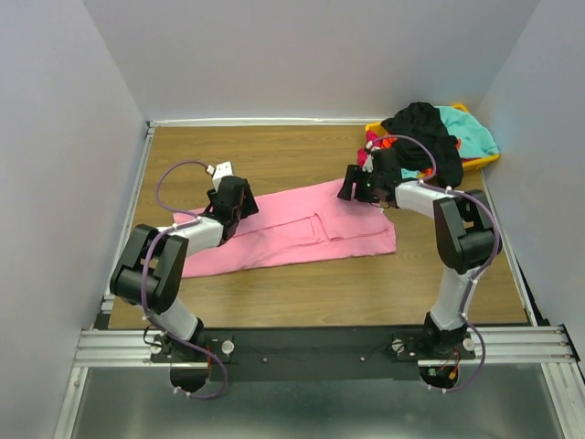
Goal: Fold and stack the t-shirts
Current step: Fold the tshirt
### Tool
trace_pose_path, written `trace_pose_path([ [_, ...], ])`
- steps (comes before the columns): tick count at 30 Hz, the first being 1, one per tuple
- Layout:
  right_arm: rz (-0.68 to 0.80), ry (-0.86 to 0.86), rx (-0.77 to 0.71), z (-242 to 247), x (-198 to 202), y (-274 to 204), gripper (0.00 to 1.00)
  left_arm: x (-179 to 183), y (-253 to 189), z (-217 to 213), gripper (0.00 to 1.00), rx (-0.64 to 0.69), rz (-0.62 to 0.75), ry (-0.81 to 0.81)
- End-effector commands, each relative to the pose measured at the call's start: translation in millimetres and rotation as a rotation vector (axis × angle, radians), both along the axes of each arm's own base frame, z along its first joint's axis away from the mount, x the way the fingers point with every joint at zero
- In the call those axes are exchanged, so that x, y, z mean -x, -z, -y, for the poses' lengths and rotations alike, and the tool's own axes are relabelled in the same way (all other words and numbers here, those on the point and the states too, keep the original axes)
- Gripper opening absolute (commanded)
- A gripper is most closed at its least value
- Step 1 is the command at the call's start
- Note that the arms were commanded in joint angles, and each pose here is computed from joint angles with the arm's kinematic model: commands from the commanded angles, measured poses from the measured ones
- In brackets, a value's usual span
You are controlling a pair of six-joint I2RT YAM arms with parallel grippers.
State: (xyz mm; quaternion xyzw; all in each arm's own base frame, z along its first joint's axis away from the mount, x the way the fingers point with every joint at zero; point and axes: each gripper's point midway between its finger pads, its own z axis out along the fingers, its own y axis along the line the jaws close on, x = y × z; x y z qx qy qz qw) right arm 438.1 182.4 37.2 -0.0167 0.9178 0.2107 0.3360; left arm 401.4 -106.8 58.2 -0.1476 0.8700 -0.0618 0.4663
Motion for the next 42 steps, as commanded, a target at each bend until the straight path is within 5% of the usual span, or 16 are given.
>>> trace_pose_path([
  [1, -0.033, 0.007, 0.005, -4.8, -7.7, 16.6, 0.77, -2.0, 0.9, 15.0, 0.74, 0.058, 0.019, 0.038],
  [20, -0.067, -0.101, -0.058, -53.4, -100.2, 37.4, 0.78, 18.6, -20.8, 0.1, 0.74, 0.048, 0.037, -0.006],
  [28, 0.060, -0.238, -0.168, -90.1, -128.9, -22.4, 0.78, 29.1, -38.0, 24.6, 0.74, 0.029, 0.079, 0.050],
  [34, 0.187, -0.257, -0.164, -90.9, -123.7, -96.1, 0.79, 48.3, -31.9, 71.7, 0.74, 0.048, 0.067, 0.133],
  [42, 0.099, -0.181, -0.062, -53.8, -63.8, -76.7, 0.79, 69.7, -12.5, 109.0, 0.74, 0.125, 0.055, 0.245],
])
